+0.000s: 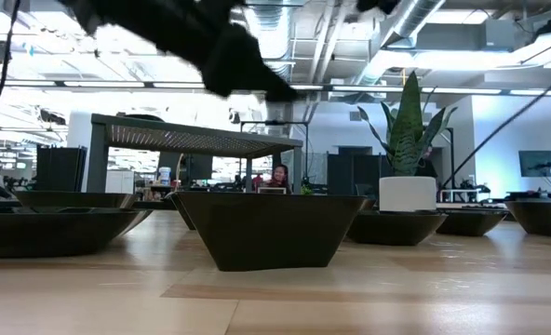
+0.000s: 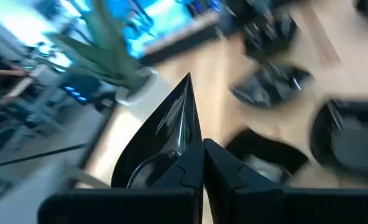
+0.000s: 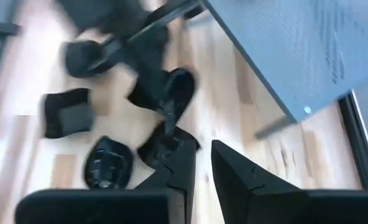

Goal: Pick & Place Mini shaped plates
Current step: Stack the black drop-shaped plate on the black drop-shaped plate on the shelf

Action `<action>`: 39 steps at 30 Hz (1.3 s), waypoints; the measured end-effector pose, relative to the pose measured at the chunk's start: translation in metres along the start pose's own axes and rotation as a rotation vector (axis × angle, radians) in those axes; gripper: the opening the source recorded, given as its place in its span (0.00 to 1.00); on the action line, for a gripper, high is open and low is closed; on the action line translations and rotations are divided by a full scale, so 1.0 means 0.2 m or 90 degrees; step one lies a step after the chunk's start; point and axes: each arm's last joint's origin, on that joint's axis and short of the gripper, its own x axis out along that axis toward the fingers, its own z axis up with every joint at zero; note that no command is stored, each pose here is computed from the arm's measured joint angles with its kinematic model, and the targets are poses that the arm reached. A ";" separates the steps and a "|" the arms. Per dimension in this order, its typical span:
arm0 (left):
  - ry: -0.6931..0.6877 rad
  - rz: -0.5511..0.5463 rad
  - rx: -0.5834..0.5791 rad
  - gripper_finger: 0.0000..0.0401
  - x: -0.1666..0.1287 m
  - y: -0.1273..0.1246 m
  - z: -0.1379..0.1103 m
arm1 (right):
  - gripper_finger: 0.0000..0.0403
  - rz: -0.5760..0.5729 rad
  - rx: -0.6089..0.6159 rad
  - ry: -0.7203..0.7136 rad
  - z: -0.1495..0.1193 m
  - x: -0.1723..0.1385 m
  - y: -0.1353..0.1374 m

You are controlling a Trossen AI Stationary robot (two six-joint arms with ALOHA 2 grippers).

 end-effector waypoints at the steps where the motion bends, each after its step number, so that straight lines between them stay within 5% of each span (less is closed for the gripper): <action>1: -0.010 0.015 -0.011 0.01 -0.03 0.03 0.03 | 0.12 0.007 -0.010 -0.026 -0.04 -0.04 0.02; 7: -0.031 0.114 -0.076 0.01 -0.28 0.30 0.19 | 0.12 0.038 -0.039 -0.238 -0.39 0.06 0.11; 10: -0.018 0.138 -0.170 0.01 -0.41 0.44 0.20 | 0.12 0.025 -0.064 -0.328 -0.52 0.15 0.12; 16: 0.036 0.245 -0.363 0.01 -0.61 0.62 0.10 | 0.12 0.001 -0.078 -0.350 -0.61 0.19 0.09; 20: 0.038 0.292 -0.474 0.01 -0.65 0.66 0.05 | 0.12 -0.013 -0.059 -0.372 -0.61 0.16 0.07; 25: 0.082 0.293 -0.440 0.01 -0.63 0.63 0.00 | 0.12 -0.028 -0.049 -0.380 -0.61 0.14 0.04; 39: 0.131 0.367 -0.514 0.01 -0.59 0.62 -0.10 | 0.12 -0.028 -0.024 -0.380 -0.61 0.14 0.03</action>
